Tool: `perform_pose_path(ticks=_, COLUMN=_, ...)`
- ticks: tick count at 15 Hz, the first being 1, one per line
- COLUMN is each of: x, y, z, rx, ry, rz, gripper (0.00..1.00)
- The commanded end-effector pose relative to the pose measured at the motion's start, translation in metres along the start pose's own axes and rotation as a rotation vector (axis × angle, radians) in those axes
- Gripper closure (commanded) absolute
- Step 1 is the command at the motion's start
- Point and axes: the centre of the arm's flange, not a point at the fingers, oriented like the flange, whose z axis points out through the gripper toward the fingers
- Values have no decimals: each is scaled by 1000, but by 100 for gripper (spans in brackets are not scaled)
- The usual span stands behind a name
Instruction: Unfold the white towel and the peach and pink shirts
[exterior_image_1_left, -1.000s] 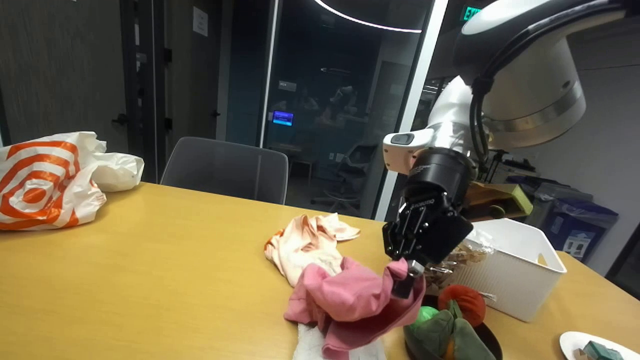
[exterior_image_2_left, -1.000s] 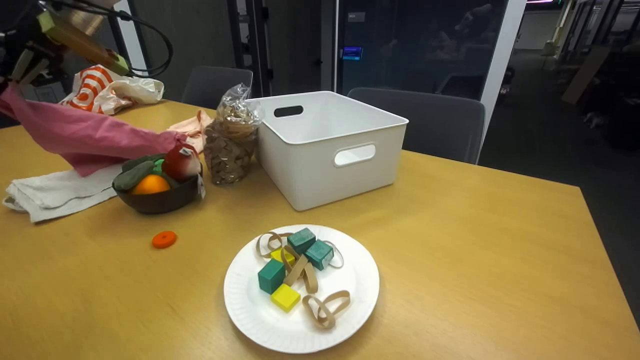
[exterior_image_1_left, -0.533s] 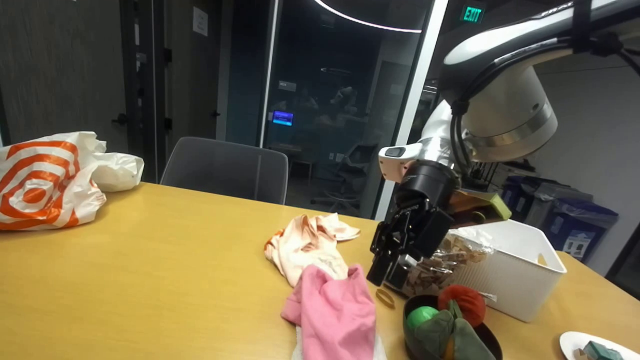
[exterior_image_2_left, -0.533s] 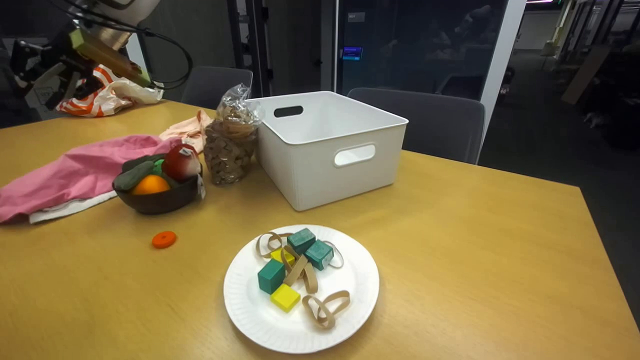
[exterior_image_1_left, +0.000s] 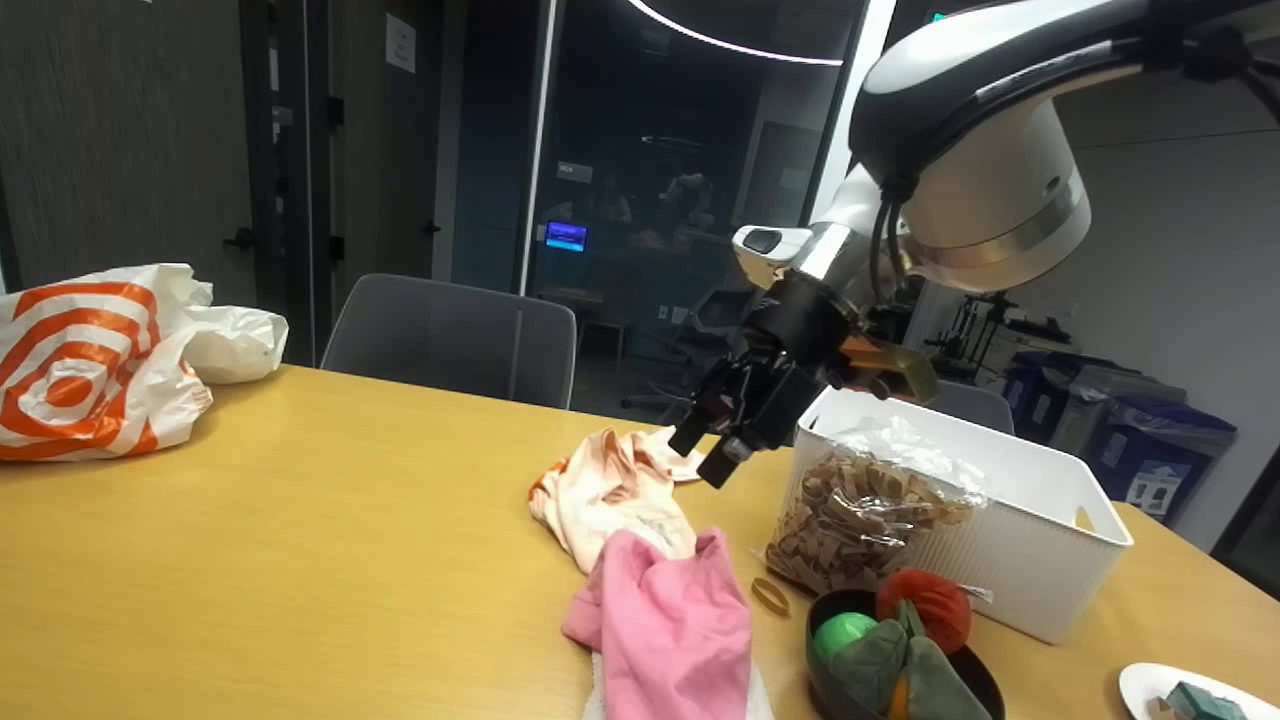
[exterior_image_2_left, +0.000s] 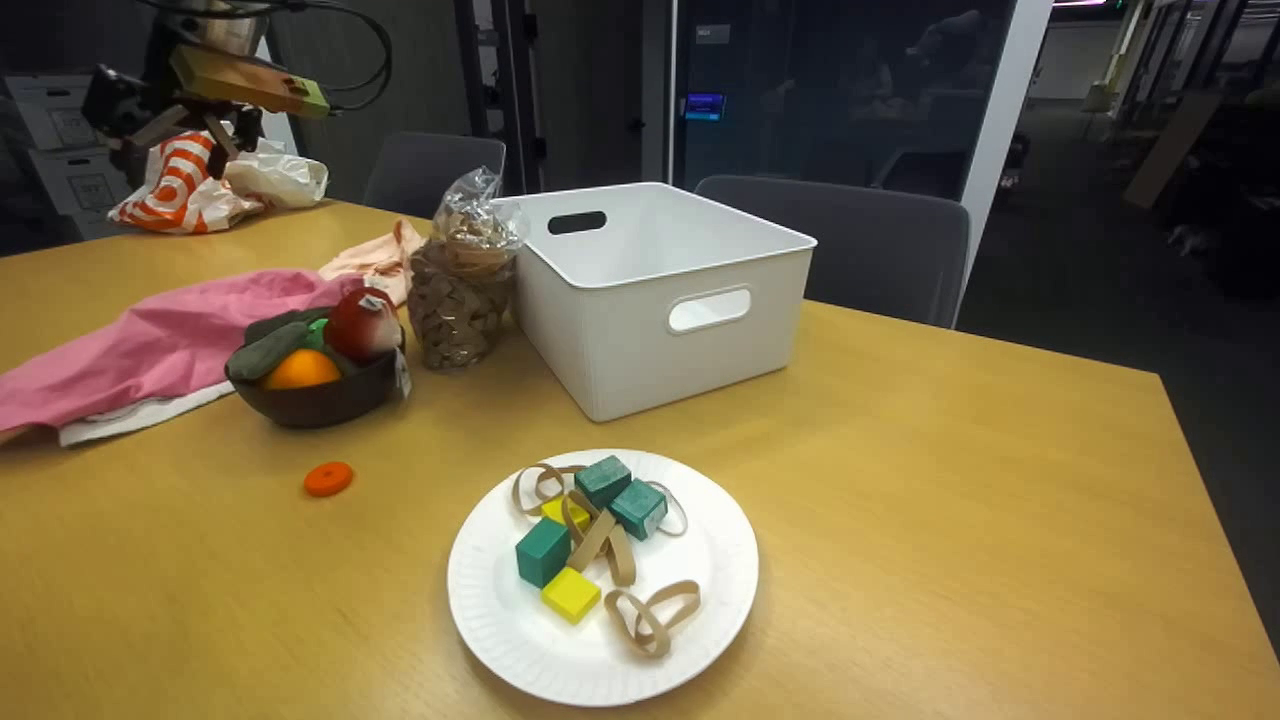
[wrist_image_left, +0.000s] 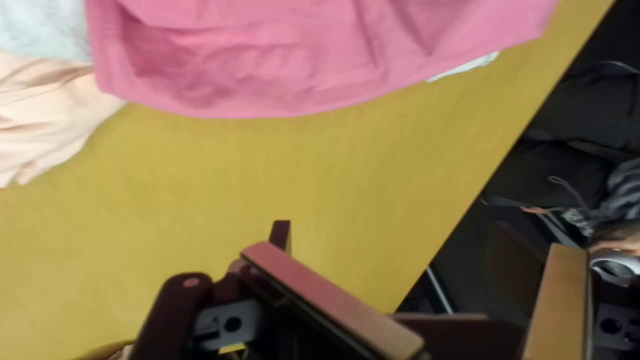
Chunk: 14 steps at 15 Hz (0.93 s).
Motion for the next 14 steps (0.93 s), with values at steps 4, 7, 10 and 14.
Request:
perform_pose_path(ticks=4, x=30, y=55, z=54, rx=-386, ry=35, rz=-65, gripper=0)
perform_pose_path(ticks=7, x=37, y=76, z=77, rx=-560, ry=28, rz=-122, gripper=0)
perform_pose_path(ticks=10, x=46, y=95, z=91, rx=-710, ry=-26, rz=-208, gripper=0)
perform_pose_path(ticks=14, x=56, y=122, z=94, rx=-873, ry=-158, rz=-266, gripper=0)
